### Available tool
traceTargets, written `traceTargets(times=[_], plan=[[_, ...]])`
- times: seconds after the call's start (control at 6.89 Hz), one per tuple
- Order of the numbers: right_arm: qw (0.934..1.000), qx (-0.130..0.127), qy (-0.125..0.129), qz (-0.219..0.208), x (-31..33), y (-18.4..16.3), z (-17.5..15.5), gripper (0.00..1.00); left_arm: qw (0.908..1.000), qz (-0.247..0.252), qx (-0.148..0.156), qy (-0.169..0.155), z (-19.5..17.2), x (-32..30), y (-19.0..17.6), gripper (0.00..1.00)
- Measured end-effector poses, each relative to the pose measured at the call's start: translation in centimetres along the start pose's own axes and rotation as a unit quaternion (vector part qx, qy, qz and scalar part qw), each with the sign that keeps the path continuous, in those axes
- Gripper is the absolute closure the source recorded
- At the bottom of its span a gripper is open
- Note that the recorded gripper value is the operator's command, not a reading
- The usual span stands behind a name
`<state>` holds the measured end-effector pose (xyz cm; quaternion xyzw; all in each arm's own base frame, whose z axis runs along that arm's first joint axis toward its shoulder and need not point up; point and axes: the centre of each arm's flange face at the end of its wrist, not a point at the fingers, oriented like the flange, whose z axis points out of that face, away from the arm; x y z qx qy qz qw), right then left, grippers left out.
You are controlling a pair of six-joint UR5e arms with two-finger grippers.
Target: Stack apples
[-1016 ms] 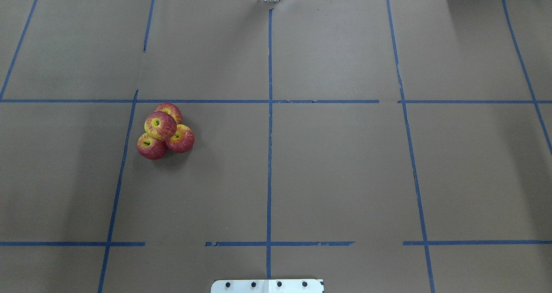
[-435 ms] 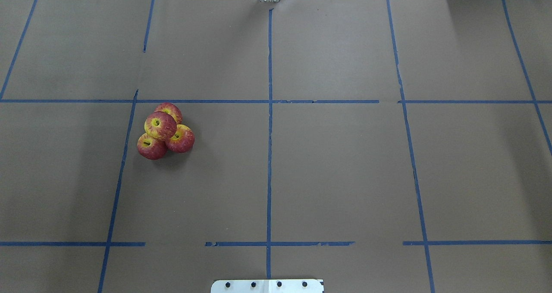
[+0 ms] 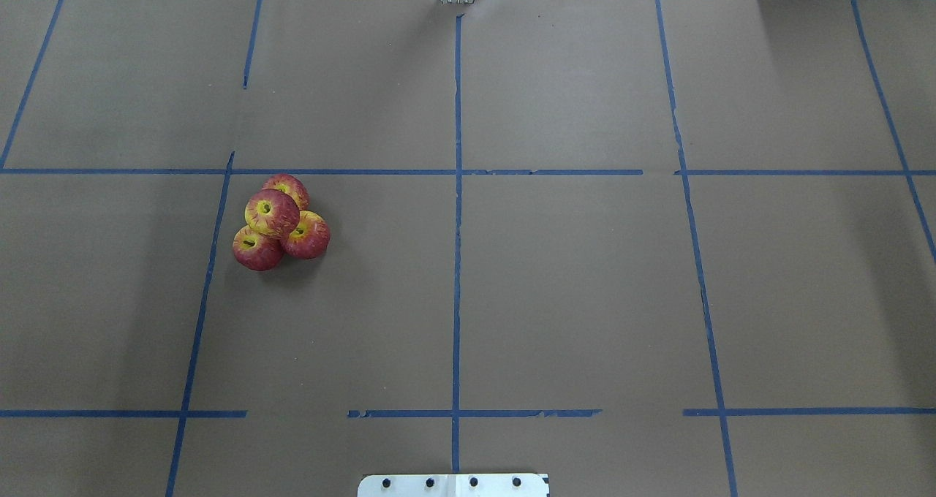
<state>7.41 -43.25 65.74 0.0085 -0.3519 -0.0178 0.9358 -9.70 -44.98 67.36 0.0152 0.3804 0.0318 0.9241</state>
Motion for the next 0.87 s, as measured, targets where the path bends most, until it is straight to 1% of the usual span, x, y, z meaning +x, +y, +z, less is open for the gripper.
traceTargets(times=[0.87], plan=[[1.0000,0.001,0.000,0.000,-0.01,-0.01,-0.01,0.00,1.0000,0.007,0.002,-0.001,-0.31,0.38,-0.71,0.00]])
